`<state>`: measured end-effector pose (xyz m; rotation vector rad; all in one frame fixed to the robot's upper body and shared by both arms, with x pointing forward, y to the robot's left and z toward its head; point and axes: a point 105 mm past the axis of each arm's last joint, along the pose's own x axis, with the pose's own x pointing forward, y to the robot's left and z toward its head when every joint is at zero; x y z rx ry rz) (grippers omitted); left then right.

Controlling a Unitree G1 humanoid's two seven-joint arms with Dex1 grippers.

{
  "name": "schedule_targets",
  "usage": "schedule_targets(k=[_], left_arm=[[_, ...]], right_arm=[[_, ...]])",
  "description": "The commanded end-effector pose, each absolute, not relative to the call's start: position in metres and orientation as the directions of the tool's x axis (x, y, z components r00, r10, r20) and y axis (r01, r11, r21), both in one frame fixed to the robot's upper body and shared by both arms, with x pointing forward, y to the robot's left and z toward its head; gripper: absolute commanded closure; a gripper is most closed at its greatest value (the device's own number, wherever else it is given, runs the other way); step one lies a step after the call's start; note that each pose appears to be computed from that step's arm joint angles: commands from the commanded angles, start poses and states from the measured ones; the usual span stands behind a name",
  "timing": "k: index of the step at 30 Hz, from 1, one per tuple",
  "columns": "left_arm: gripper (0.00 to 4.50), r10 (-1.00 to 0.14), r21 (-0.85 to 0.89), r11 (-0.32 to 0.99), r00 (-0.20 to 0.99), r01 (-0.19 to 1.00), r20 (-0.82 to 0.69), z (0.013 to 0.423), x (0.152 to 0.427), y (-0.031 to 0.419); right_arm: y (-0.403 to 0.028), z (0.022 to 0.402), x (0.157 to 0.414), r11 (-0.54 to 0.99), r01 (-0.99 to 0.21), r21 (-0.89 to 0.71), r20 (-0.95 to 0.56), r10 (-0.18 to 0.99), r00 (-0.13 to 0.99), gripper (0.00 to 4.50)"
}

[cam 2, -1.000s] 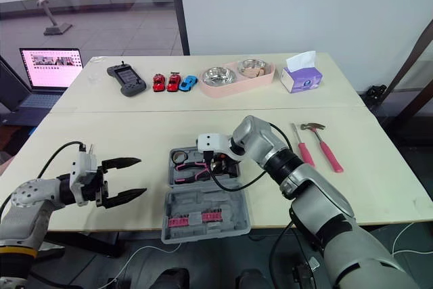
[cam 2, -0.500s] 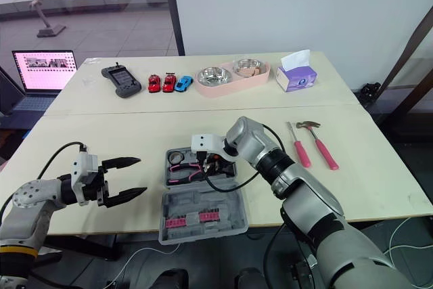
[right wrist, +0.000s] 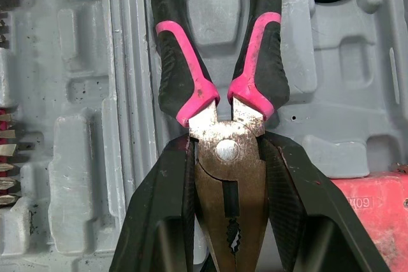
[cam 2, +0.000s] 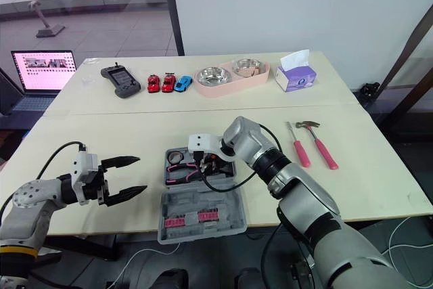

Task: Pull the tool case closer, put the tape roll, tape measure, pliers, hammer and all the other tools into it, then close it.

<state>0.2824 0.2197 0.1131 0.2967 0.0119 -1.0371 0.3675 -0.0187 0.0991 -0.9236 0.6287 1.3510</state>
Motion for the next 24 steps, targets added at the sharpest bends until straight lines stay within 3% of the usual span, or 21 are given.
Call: schedule_targets(k=[1, 4, 5, 9, 17, 21, 24], left_arm=[[0.0, -0.846, 0.257, 0.469, 0.513, 0.845, -0.144, 0.115, 0.282, 0.219], [0.0, -0.845, 0.256, 0.471, 0.515, 0.844, -0.144, 0.115, 0.282, 0.219], [0.0, -0.845, 0.255, 0.471, 0.515, 0.844, -0.144, 0.115, 0.282, 0.219], [0.0, -0.844, 0.253, 0.473, 0.517, 0.844, -0.144, 0.114, 0.283, 0.219], [0.0, -0.84, 0.253, 0.48, 0.524, 0.84, -0.143, 0.114, 0.284, 0.22], [0.0, -0.834, 0.251, 0.49, 0.533, 0.835, -0.143, 0.114, 0.283, 0.221], [0.0, -0.828, 0.25, 0.501, 0.543, 0.829, -0.141, 0.114, 0.282, 0.223]], right_arm=[[-0.013, 0.113, 0.371, -0.033, -0.972, -0.232, -0.81, 0.561, 0.174, 3.51], [-0.013, 0.113, 0.371, -0.029, -0.971, -0.236, -0.806, 0.564, 0.179, 3.51], [-0.013, 0.113, 0.371, -0.029, -0.971, -0.239, -0.805, 0.565, 0.181, 2.5], [-0.009, 0.117, 0.372, -0.005, -0.971, -0.241, -0.781, 0.595, 0.191, 0.85], [-0.005, 0.146, 0.37, 0.061, -0.96, -0.274, -0.666, 0.708, 0.235, 0.85], [-0.007, 0.149, 0.36, 0.123, -0.948, -0.292, -0.604, 0.745, 0.283, 2.12], [-0.009, 0.136, 0.345, 0.201, -0.935, -0.292, -0.555, 0.761, 0.337, 3.63]])
